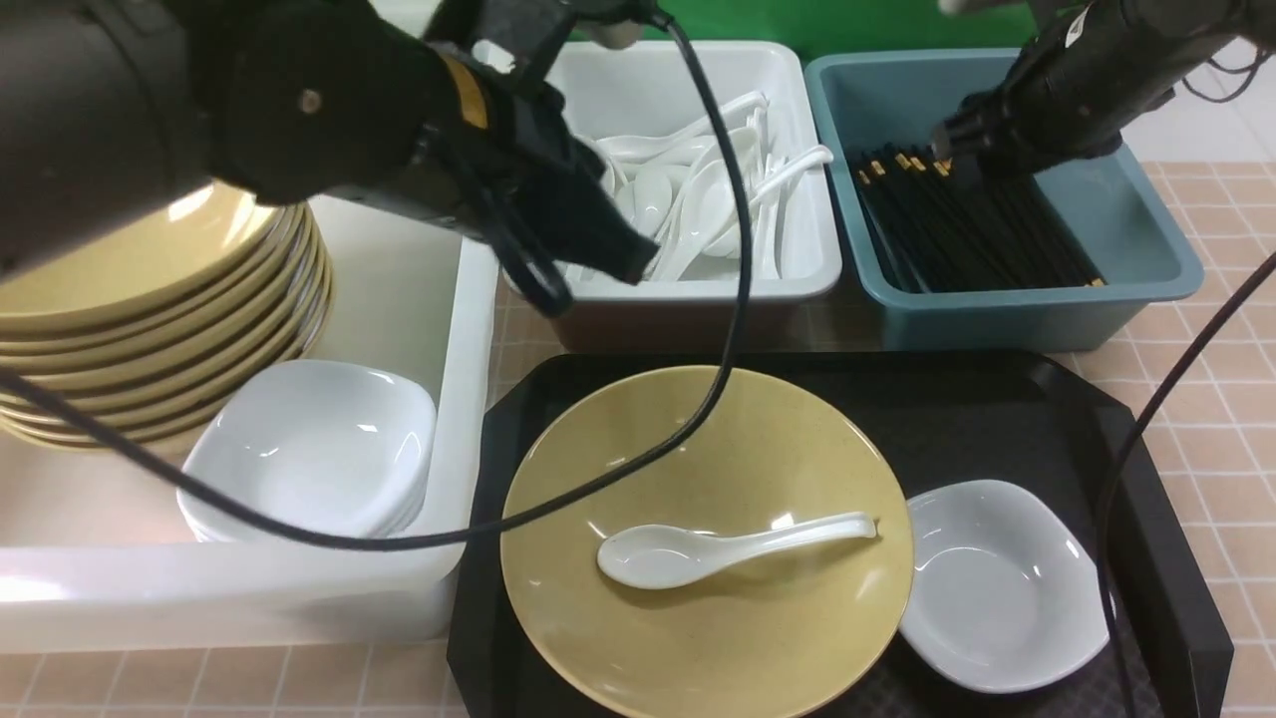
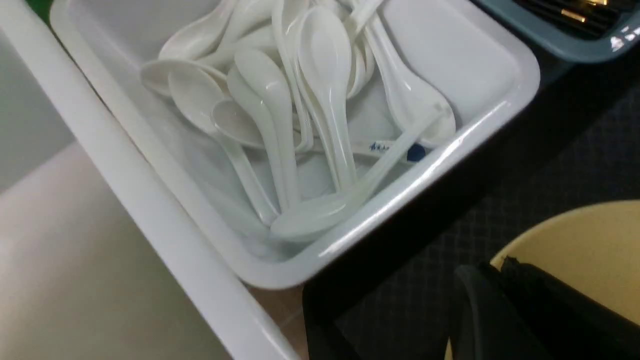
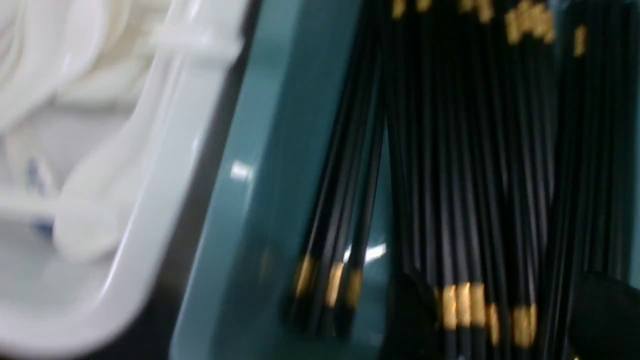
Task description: On brown table put chopsticks spoon bowls plates into blue grey white boxes.
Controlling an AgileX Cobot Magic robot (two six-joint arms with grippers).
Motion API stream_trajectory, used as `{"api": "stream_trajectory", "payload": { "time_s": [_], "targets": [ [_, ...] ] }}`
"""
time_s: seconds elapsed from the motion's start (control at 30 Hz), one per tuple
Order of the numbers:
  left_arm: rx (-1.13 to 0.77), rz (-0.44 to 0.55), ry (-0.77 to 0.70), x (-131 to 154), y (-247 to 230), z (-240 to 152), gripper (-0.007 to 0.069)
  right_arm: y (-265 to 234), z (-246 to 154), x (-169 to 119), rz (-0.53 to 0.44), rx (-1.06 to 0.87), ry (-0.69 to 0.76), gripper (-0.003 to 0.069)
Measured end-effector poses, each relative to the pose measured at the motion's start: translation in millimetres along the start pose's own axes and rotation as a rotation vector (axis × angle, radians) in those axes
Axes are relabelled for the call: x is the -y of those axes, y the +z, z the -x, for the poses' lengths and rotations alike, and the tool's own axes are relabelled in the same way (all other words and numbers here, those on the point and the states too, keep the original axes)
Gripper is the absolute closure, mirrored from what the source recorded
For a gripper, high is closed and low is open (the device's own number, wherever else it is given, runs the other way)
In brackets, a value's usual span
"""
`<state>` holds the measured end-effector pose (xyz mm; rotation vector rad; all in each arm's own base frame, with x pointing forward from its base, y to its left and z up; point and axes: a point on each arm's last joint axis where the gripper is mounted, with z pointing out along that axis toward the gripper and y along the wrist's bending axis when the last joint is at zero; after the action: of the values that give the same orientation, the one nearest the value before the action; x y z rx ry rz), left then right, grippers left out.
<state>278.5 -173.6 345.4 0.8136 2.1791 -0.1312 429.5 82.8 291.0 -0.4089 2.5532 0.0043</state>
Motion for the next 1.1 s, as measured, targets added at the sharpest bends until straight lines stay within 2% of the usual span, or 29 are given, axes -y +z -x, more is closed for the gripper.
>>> {"api": "stream_trajectory", "payload": {
  "time_s": [0.03,0.07,0.13,0.17,0.37,0.5,0.53,0.63,0.73,0.83,1.0,1.1],
  "targets": [
    [-0.004,0.000,0.002,0,-3,-2,0.0622,-4,-1,-2,0.006,-0.016,-0.027,0.0195],
    [-0.005,0.001,0.003,0,-15,-8,0.0622,-18,-3,-17,0.029,-0.054,-0.122,0.0190],
    [-0.004,0.002,0.002,0,-22,-13,0.0622,-26,-5,-25,0.043,-0.070,-0.174,0.0190],
    [-0.001,0.001,0.001,1,-35,-23,0.0622,-41,-8,-40,0.072,-0.102,-0.269,0.0190],
    [0.014,-0.018,-0.025,9,-74,-68,0.0622,-76,-19,-112,0.234,-0.114,-0.600,0.0188],
    [0.009,-0.039,-0.048,15,-87,-98,0.0621,-81,-39,-167,0.334,-0.114,-0.854,0.0188],
    [0.014,-0.040,-0.050,15,-89,-98,0.0621,-81,-41,-172,0.342,-0.116,-0.872,0.0188],
    [0.035,-0.071,-0.088,20,-101,-118,0.0621,-68,-69,-202,0.417,-0.182,-1.068,0.0188],
    [0.049,-0.091,-0.111,24,-107,-129,0.0621,-47,-91,-209,0.455,-0.269,-1.181,0.0188],
    [0.061,-0.100,-0.121,26,-117,-138,0.0621,-19,-102,-209,0.427,-0.333,-1.240,0.0188],
    [0.046,-0.104,-0.119,27,-125,-147,0.0621,11,-106,-214,0.403,-0.356,-1.249,0.0188],
    [0.019,-0.110,-0.118,28,-128,-153,0.0621,21,-110,-216,0.400,-0.386,-1.218,0.0218]
  ]
}}
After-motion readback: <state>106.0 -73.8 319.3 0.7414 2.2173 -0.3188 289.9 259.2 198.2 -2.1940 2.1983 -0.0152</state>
